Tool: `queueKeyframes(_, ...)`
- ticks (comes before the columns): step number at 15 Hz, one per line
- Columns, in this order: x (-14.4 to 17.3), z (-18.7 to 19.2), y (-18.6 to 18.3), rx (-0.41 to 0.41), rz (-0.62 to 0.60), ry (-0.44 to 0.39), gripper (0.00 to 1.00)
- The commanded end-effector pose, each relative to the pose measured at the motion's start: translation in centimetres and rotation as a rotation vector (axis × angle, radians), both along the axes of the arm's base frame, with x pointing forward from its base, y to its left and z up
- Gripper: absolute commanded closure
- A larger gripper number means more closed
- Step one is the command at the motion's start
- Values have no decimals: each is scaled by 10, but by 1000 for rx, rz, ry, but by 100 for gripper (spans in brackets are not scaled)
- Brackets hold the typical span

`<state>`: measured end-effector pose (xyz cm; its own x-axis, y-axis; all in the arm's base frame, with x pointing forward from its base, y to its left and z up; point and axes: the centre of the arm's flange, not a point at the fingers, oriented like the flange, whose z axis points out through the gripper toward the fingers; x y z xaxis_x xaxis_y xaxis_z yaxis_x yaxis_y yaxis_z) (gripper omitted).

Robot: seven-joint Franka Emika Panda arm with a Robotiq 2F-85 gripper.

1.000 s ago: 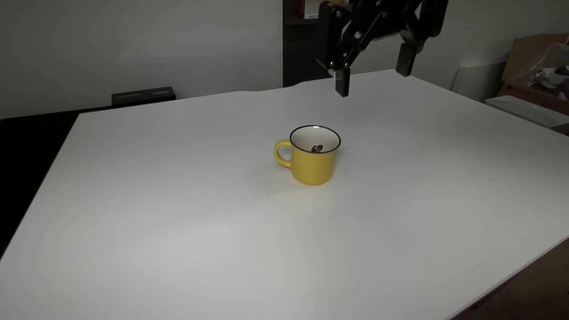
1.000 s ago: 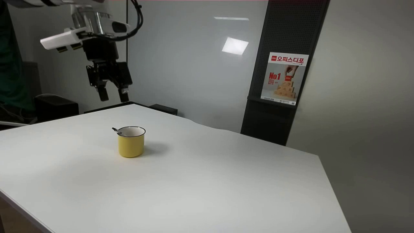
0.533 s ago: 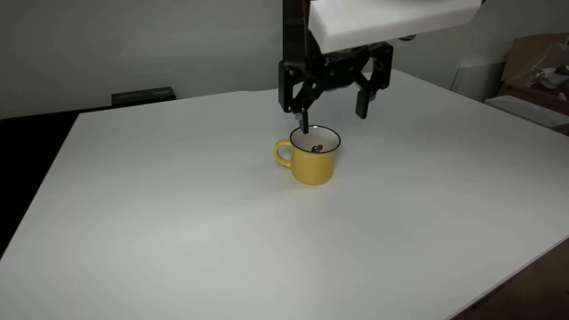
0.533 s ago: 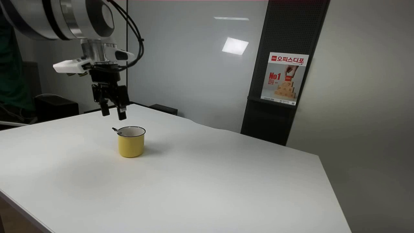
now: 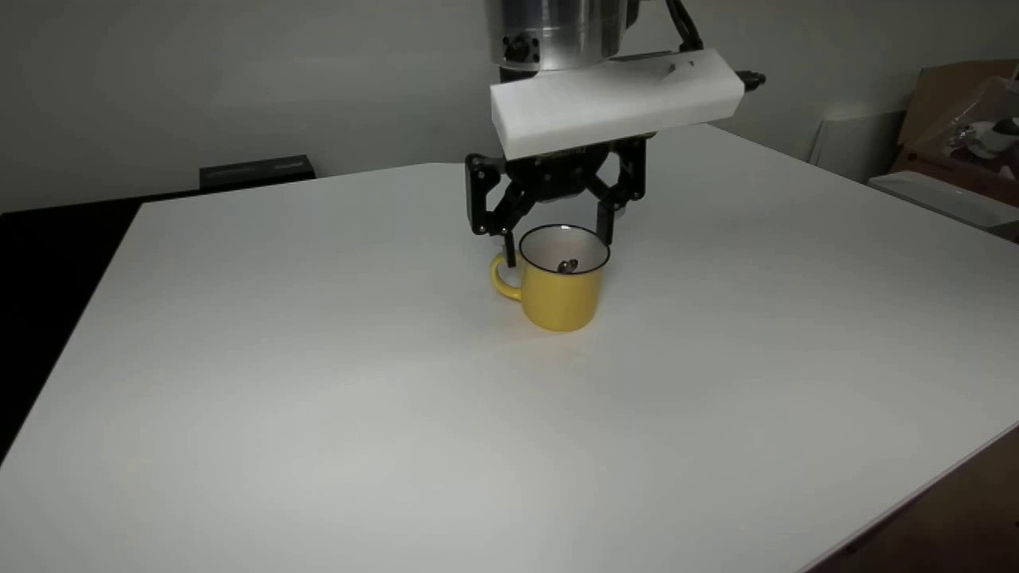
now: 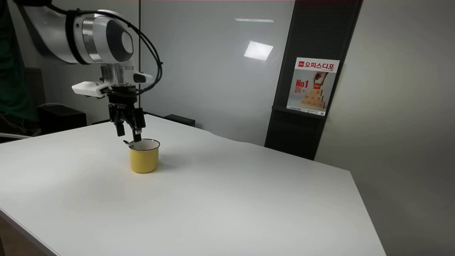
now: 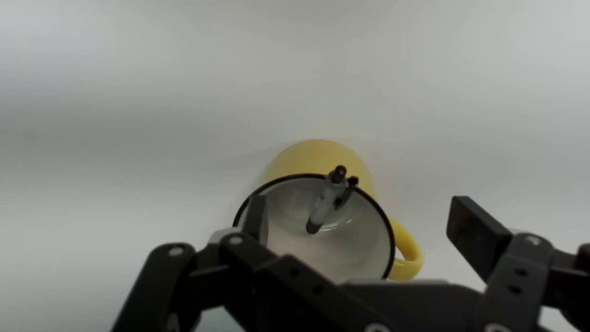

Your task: Move the pen from the cup to the table, to the cup, then to the table

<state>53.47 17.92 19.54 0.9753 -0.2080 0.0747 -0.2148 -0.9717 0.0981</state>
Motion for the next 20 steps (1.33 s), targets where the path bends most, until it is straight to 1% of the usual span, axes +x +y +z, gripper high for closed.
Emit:
queueKeyframes(1,6,2,5,21,-30,4,0)
queueKeyframes(3,3,4,3,31,-47,4,0)
queueKeyframes(4,3,4,2,33,-63,2,25)
queueKeyframes(5,3,4,0,40,-81,1,25)
queueKeyframes(6,4,4,-2,43,-93,0,31)
queueKeyframes(7,4,4,-5,47,-109,0,40)
queueKeyframes(9,4,5,-9,56,-135,6,55)
queueKeyframes(11,3,8,-12,70,-153,13,67)
queueKeyframes(15,-5,19,-16,92,-183,28,95)
queueKeyframes(16,-8,23,-18,93,-193,30,99)
queueKeyframes(17,-11,27,-19,92,-198,30,100)
queueKeyframes(18,-14,30,-21,91,-206,34,96)
queueKeyframes(20,-19,36,-25,89,-211,36,96)
